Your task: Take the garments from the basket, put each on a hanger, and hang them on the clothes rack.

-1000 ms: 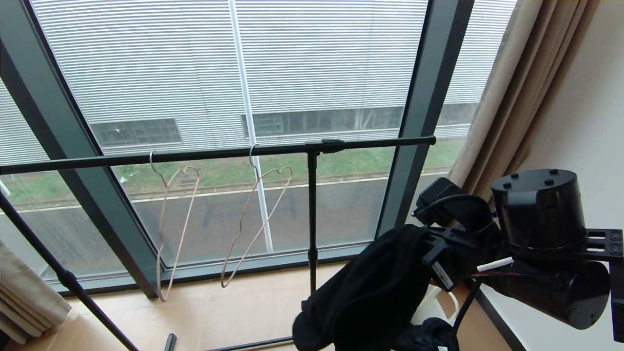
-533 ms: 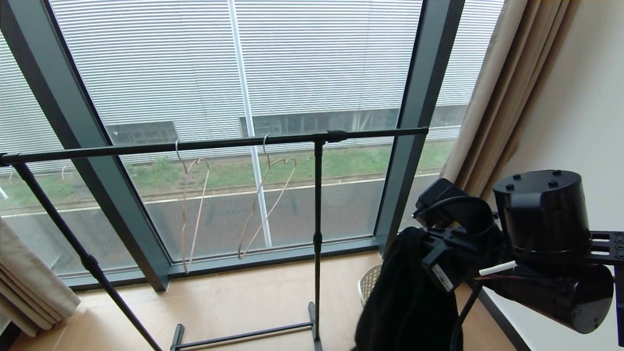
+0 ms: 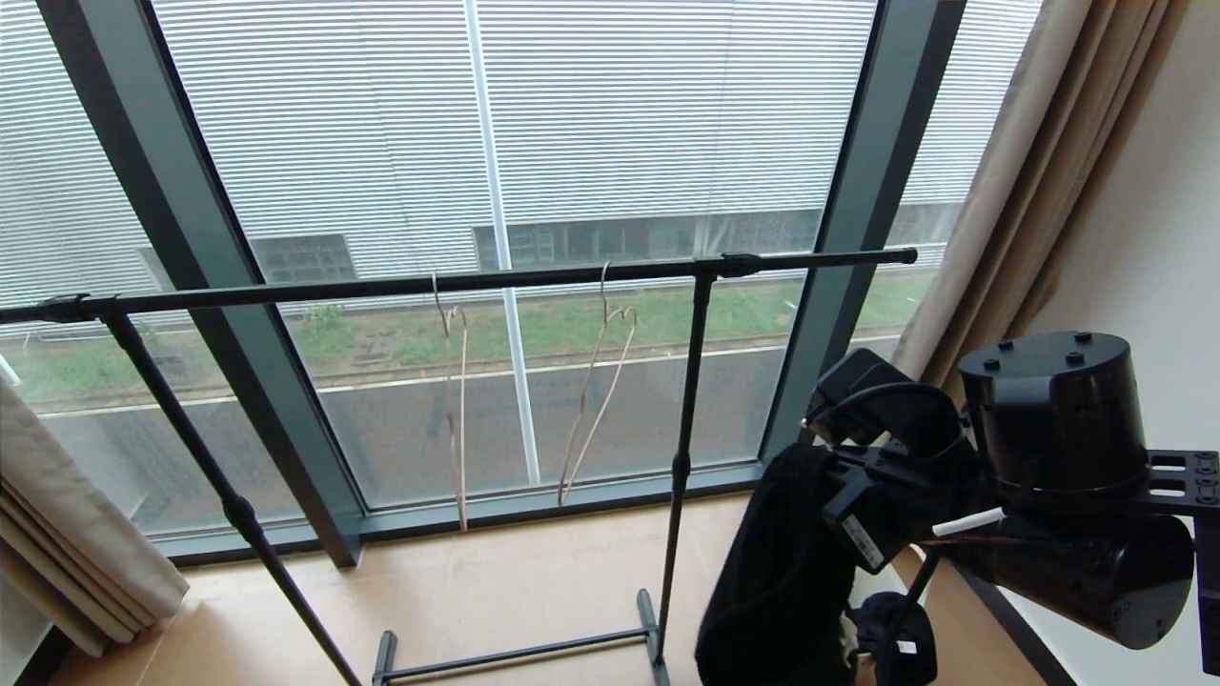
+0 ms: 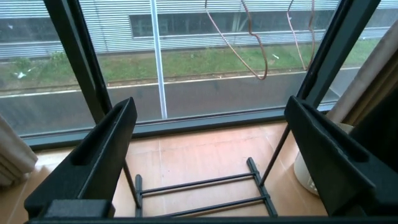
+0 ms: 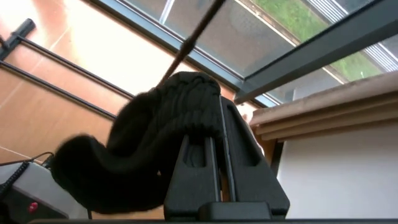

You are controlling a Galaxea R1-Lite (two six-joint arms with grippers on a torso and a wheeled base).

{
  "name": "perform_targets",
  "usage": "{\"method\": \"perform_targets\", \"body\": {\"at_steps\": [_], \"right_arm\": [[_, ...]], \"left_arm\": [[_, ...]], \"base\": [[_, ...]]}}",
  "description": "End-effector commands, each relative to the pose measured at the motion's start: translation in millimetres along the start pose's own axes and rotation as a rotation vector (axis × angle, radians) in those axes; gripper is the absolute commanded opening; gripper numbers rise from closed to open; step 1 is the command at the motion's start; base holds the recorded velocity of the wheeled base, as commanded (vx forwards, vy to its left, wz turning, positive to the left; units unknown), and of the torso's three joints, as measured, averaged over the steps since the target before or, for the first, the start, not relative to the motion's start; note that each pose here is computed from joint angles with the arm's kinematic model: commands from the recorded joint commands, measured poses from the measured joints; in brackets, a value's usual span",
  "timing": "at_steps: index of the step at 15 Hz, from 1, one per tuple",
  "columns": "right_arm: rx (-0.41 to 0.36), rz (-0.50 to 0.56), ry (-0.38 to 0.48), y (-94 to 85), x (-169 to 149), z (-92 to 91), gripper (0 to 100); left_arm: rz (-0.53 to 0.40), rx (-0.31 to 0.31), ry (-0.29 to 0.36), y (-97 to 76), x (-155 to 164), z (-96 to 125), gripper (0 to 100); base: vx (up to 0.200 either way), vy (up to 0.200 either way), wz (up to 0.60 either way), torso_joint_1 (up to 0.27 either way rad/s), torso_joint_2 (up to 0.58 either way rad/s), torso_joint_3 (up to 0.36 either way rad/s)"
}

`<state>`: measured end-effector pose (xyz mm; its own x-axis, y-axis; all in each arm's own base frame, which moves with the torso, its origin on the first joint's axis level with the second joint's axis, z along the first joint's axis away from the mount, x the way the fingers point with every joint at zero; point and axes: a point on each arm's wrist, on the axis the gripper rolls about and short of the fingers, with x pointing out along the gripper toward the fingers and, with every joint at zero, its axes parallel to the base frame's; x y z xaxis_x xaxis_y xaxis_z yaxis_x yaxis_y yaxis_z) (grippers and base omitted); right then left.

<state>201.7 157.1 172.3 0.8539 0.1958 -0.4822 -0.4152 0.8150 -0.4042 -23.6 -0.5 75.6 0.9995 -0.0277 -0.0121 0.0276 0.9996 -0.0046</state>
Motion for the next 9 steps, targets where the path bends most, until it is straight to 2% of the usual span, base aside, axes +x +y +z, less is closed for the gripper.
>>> {"method": "perform_targets", "body": {"at_steps": [1,9], "right_arm": [[-0.001,-0.002,0.003,-0.2,0.6,-0.2,0],[0.002,-0.005,0.001,-1.3,0.1,-0.1,0]], "left_arm": [[0.002,0.0,-0.001,-0.1,0.1,0.4,100],[0.005,0.0,-0.001,0.0,0.1,0.4,100]], "base": [[0.0,0.0,0.6,0.002,0.0,0.002],[0.0,0.0,0.0,0.0,0.0,0.0]]}}
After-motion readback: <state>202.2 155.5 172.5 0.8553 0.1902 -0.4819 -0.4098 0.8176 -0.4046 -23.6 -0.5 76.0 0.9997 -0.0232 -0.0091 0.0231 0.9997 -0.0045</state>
